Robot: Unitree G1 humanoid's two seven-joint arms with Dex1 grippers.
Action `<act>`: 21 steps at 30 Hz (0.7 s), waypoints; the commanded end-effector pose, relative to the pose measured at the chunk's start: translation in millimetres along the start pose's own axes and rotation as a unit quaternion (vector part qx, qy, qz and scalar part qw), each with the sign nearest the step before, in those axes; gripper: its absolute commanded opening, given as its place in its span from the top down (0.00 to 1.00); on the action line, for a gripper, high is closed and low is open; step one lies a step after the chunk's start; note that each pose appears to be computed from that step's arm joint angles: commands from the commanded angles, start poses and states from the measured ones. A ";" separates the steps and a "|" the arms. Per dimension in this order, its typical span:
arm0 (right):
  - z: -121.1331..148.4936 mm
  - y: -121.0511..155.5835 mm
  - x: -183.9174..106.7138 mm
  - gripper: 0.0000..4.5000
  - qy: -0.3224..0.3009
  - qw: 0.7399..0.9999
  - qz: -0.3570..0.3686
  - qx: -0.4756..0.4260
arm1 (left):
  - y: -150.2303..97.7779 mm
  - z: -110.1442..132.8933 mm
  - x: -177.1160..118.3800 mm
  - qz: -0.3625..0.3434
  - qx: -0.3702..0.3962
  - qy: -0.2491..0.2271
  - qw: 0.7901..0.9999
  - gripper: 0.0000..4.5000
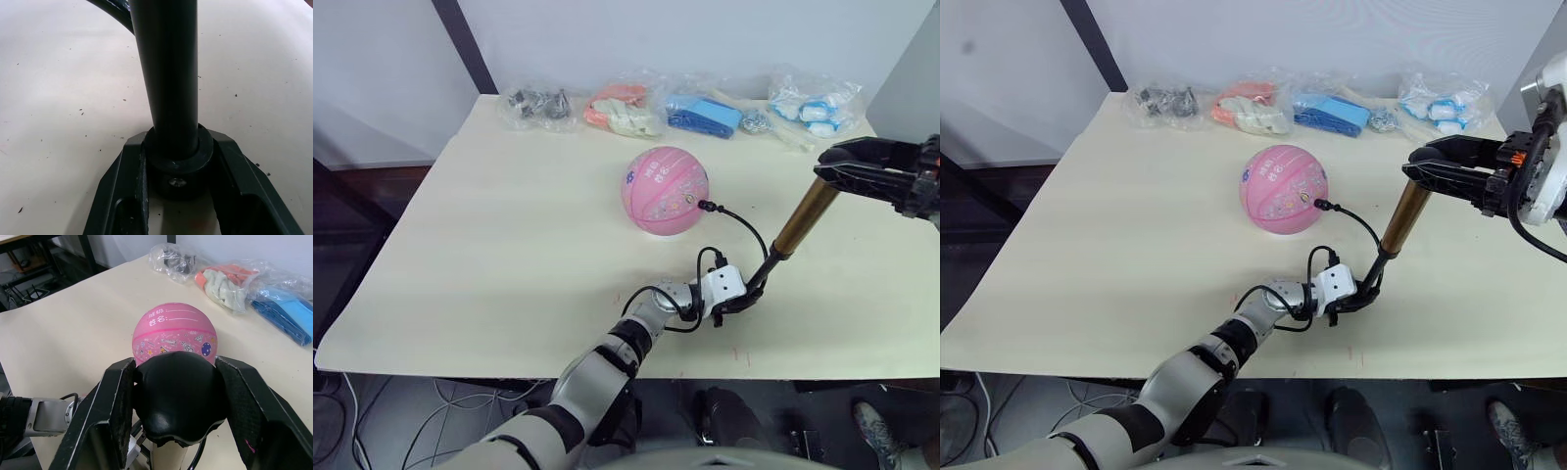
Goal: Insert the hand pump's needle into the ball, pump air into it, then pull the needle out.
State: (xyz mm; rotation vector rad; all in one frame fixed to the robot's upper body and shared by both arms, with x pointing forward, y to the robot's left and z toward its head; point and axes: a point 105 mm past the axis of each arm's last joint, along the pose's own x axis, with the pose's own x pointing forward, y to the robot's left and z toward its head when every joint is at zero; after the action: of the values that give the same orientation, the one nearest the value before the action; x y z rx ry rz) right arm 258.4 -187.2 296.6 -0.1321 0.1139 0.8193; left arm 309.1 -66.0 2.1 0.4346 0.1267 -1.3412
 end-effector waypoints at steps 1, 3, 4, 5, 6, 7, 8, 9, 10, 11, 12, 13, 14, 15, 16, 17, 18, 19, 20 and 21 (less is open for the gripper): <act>-3.5 -17.1 -8.3 0.54 -0.026 0.997 -0.066 -0.013 | -19.4 -60.2 -19.8 -0.018 -0.048 0.103 0.993 0.75; -30.1 -18.1 -1.8 0.54 -0.006 0.998 -0.067 0.010 | -19.1 -60.3 -20.1 -0.017 -0.048 0.103 0.993 0.75; -44.1 -17.8 1.5 0.54 0.007 0.998 -0.067 0.018 | -19.1 -60.6 -20.4 -0.017 -0.048 0.103 0.993 0.75; -55.9 -17.5 4.1 0.54 0.017 0.997 -0.067 0.025 | -19.0 -60.8 -20.7 -0.016 -0.048 0.103 0.993 0.75; -62.8 -17.3 5.5 0.54 0.021 0.997 -0.068 0.028 | -18.9 -61.0 -20.8 -0.016 -0.048 0.103 0.993 0.75; -72.1 -16.6 8.1 0.54 0.025 0.997 -0.067 0.039 | -18.8 -61.3 -21.1 -0.016 -0.048 0.104 0.993 0.75; -77.4 -16.0 9.6 0.54 0.026 0.996 -0.066 0.046 | -18.8 -61.5 -21.3 -0.015 -0.048 0.104 0.993 0.75; -98.8 -14.9 15.0 0.54 0.045 0.995 -0.064 0.064 | -18.7 -61.9 -21.7 -0.015 -0.048 0.105 0.993 0.75; -114.4 -12.9 18.6 0.54 0.059 0.993 -0.062 0.076 | -18.6 -62.3 -22.2 -0.015 -0.049 0.105 0.993 0.75; -131.4 -11.3 22.0 0.54 0.074 0.992 -0.061 0.086 | -18.3 -62.4 -22.4 -0.015 -0.049 0.105 0.993 0.75; -149.0 -10.2 24.5 0.54 0.092 0.989 -0.063 0.093 | -18.1 -62.4 -22.4 -0.014 -0.049 0.105 0.993 0.75; -163.1 -8.2 26.9 0.54 0.105 0.987 -0.063 0.100 | -17.9 -62.5 -22.7 -0.014 -0.049 0.105 0.993 0.75; -178.2 -3.9 29.9 0.54 0.120 0.985 -0.058 0.108 | -17.5 -62.4 -22.9 -0.013 -0.049 0.105 0.993 0.75; -190.1 0.2 32.3 0.54 0.131 0.983 -0.053 0.114 | -17.3 -62.5 -23.0 -0.013 -0.049 0.105 0.993 0.75; -199.9 5.0 35.4 0.54 0.138 0.982 -0.047 0.123 | -16.9 -62.6 -23.4 -0.013 -0.049 0.105 0.993 0.75; -205.6 7.8 37.4 0.54 0.142 0.981 -0.043 0.127 | -16.7 -62.6 -23.5 -0.012 -0.049 0.105 0.993 0.75; -209.2 10.4 39.4 0.54 0.142 0.980 -0.040 0.130 | -16.5 -62.7 -23.8 -0.012 -0.050 0.105 0.993 0.75; -213.1 12.7 40.9 0.54 0.145 0.980 -0.036 0.130 | -16.4 -62.9 -24.1 -0.012 -0.050 0.105 0.993 0.75; -215.0 14.1 42.2 0.54 0.146 0.980 -0.035 0.131 | -16.2 -63.2 -24.5 -0.011 -0.050 0.106 0.993 0.75; -215.1 15.2 43.5 0.54 0.142 0.980 -0.034 0.134 | -15.9 -63.4 -24.9 -0.011 -0.050 0.106 0.993 0.75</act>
State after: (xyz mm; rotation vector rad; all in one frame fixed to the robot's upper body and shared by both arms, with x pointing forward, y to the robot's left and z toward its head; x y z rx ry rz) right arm 275.9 -165.3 145.8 -0.0218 0.1989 0.7860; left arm 311.0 -55.4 -8.7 0.4374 0.1769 -1.3035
